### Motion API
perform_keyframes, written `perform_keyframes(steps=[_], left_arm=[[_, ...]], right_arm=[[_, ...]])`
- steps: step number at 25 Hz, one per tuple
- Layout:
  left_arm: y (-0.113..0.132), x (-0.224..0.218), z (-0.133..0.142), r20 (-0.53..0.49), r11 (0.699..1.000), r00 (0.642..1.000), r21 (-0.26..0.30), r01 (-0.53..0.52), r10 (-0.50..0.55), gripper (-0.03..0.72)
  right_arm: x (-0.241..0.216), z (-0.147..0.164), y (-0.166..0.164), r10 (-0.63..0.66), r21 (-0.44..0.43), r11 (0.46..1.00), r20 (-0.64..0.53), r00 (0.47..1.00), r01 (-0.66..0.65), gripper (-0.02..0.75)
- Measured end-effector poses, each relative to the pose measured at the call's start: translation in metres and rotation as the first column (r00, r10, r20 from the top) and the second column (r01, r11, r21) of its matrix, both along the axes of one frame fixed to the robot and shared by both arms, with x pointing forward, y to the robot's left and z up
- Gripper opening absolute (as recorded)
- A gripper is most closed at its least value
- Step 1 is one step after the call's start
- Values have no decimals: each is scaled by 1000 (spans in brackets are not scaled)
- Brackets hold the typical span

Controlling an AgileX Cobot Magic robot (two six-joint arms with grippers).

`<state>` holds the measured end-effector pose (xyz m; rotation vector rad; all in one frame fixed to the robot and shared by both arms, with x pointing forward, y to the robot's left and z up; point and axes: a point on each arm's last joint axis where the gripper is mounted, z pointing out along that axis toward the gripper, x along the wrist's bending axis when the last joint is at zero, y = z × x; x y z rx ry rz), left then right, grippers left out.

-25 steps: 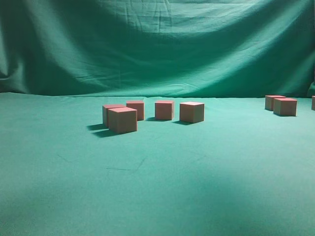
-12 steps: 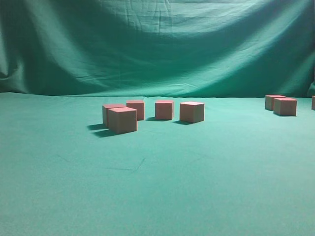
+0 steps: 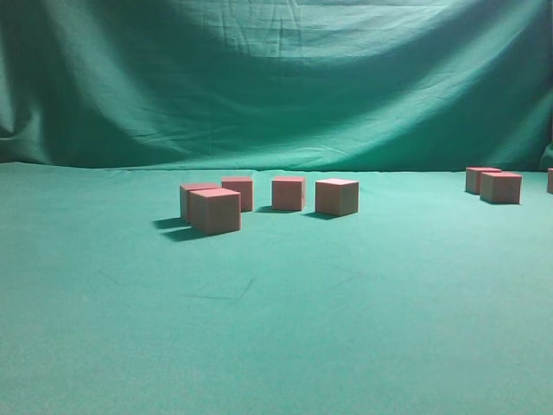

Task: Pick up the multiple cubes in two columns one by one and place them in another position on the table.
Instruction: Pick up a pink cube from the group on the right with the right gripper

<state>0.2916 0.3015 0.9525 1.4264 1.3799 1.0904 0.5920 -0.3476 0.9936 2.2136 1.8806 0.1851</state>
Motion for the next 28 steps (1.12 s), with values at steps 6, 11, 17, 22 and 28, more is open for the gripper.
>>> perform_keyframes(steps=[6,11,17,22,28], left_arm=[[0,0,0,0,1000,1000,0,0,0,0],[0,0,0,0,1000,1000,0,0,0,0],[0,0,0,0,1000,1000,0,0,0,0],[0,0,0,0,1000,1000,0,0,0,0],[0,0,0,0,1000,1000,0,0,0,0]], right_arm=[[16,-29,0,38,12,999,13,999,-38,558],[28,-44,-1,61,2,998,70,996,-61,558],[36,-53,-1,92,-16,996,123,988,-91,558],[37,-64,-1,91,-7,996,93,991,-91,558],[38,-64,-1,93,-8,996,95,991,-93,447]])
